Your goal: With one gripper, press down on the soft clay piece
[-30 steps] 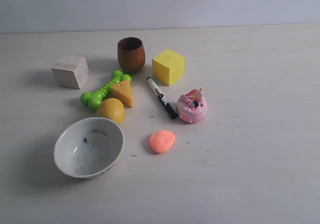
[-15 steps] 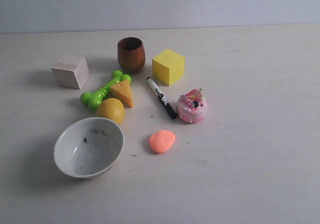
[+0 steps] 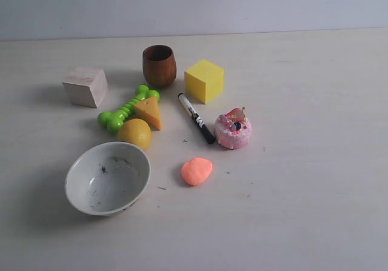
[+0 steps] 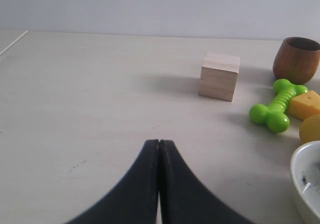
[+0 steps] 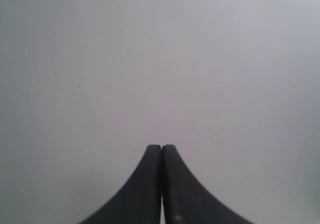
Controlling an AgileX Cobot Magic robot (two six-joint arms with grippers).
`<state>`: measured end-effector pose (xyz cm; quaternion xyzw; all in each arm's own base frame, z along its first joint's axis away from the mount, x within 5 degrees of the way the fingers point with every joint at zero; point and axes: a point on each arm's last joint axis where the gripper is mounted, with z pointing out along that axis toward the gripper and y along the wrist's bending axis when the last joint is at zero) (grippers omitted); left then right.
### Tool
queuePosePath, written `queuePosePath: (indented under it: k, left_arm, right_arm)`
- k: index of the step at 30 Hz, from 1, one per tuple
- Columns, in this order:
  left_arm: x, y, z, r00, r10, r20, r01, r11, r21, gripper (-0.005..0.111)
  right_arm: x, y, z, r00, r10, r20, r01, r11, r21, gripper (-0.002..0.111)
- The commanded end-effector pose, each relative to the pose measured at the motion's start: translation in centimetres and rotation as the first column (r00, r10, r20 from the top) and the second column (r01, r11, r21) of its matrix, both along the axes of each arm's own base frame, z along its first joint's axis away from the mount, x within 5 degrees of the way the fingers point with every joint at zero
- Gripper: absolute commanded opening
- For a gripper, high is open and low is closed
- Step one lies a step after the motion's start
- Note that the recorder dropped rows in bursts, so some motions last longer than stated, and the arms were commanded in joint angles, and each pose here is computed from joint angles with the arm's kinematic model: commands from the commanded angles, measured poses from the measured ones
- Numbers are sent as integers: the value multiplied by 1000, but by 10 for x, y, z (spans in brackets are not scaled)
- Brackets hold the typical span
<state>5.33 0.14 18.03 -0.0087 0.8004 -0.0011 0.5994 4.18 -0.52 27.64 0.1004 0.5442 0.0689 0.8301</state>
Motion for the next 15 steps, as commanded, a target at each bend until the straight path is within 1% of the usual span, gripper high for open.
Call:
queuePosePath:
  k: [1,3,5,7,8,11,12,14,15]
  left_arm:
    - [0,0,1,1000,-7,16,7,1000,1,0]
    - [0,0,1,1000,-7,16,7,1000,1,0]
    - [0,0,1,1000,-7,16,7,1000,1,0]
    - [0,0,1,1000,-7,16,7,1000,1,0]
    - [0,0,1,1000,-7,16,7,1000,1,0]
    - [0,0,1,1000,-7,16,7,1000,1,0]
    - [0,0,1,1000,-7,16,7,1000,1,0]
    - [0,0,1,1000,-7,16,7,1000,1,0]
    - [0,0,1,1000,-7,16,7,1000,1,0]
  right_arm:
    - [2,2,41,993,-5,-115,-4,997,-78,0]
    - [9,2,58,979,-12,-206,-9,995,-100,0]
    - [17,2,77,953,-28,-301,-21,987,-158,0]
    - [29,5,93,913,-21,-407,-76,972,-222,0]
    - [36,8,99,894,-2,-447,-125,959,-253,0]
    - [53,25,119,831,142,-538,-347,888,-300,0]
    - [60,33,129,804,227,-549,-440,848,-295,0]
    - [69,43,138,739,342,-581,-565,784,-257,0]
    - [77,48,140,686,399,-608,-630,744,-222,0]
